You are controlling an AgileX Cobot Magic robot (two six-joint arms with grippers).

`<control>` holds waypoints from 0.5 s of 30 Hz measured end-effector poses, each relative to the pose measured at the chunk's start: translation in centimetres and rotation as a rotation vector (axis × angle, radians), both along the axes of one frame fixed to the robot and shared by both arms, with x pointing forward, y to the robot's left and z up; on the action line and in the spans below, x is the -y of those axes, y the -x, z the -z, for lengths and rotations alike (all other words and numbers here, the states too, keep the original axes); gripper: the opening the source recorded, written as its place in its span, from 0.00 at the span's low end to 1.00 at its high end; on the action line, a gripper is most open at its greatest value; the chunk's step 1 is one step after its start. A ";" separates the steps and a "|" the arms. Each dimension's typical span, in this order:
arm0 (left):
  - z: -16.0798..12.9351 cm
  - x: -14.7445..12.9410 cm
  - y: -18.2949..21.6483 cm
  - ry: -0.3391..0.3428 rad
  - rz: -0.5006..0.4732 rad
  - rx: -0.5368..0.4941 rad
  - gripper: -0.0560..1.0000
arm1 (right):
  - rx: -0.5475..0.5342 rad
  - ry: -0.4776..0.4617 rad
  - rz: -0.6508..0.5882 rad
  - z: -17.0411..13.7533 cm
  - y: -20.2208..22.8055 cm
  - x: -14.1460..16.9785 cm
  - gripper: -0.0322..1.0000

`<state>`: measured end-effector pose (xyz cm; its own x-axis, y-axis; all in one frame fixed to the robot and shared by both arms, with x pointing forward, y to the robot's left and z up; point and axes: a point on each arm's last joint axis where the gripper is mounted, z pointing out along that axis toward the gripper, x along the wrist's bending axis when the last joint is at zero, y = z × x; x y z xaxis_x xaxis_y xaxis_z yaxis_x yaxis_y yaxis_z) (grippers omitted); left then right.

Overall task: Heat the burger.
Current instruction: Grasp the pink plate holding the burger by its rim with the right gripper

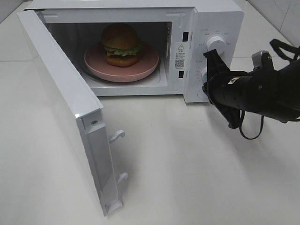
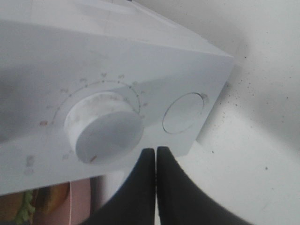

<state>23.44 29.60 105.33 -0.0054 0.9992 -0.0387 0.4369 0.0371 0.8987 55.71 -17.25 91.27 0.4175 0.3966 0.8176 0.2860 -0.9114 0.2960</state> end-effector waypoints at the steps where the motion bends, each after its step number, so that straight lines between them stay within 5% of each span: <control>1: 0.0 0.0 0.0 0.000 0.000 0.000 0.99 | 0.000 0.000 0.000 0.0 0.0 0.0 0.03; 15: 0.0 0.0 0.0 0.000 0.000 0.000 0.99 | -0.111 0.272 -0.410 -3.5 2.9 -0.8 0.03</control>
